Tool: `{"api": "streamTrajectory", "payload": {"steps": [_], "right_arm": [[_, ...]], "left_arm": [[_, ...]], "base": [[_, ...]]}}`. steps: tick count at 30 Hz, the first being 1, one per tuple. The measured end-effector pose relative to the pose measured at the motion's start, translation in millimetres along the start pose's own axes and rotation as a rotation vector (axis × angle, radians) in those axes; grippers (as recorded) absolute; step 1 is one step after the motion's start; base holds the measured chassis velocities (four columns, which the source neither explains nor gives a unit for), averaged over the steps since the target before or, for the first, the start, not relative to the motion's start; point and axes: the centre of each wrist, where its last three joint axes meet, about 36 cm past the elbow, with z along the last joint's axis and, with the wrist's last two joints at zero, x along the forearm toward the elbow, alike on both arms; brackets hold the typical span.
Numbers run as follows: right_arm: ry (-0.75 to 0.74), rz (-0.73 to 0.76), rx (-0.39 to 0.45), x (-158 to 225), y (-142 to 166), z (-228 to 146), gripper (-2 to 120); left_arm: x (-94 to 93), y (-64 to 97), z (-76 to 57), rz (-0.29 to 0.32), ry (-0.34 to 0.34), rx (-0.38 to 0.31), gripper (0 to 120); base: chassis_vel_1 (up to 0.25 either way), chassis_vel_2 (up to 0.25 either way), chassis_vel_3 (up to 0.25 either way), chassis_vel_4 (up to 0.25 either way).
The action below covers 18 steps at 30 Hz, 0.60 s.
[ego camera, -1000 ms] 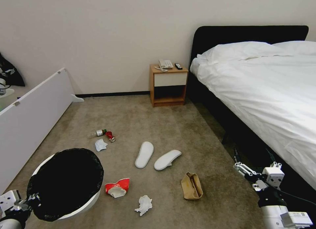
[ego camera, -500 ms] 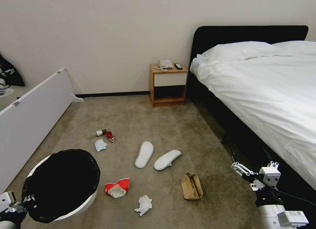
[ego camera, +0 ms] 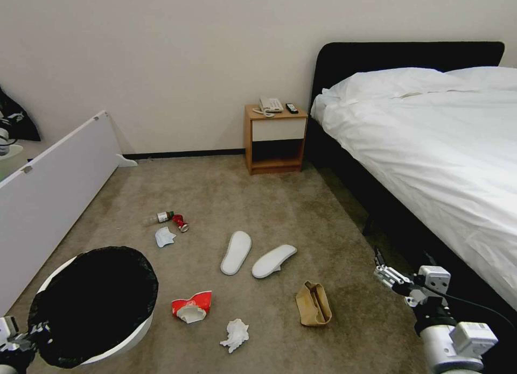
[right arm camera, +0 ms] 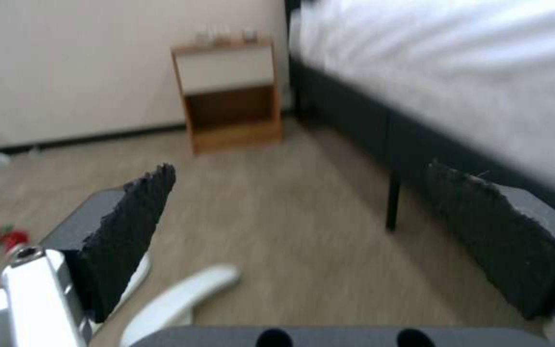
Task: Pick up the trash bin and place the garbage on the floor into it.
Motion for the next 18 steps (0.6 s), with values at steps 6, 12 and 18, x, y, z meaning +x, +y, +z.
{"api": "streamTrajectory", "payload": {"steps": [6,12,18], "right_arm": [[0.219,0.029,-0.027,-11.5,-6.3,-9.7,100],[0.478,0.074,0.038,-43.3,-37.1,3.6,100],[0.602,0.11,0.063,-60.5,-56.1,27.6,100]], "left_arm": [[-0.7,-1.7,2.8,0.002,0.007,-0.006,2],[-0.2,-2.2,7.4,-0.006,0.014,-0.01,2],[-0.7,-2.8,11.4,-0.013,0.02,-0.011,2]], "base": [[0.0,0.0,0.0,0.0],[0.0,0.0,0.0,0.0],[0.0,0.0,0.0,0.0]]}}
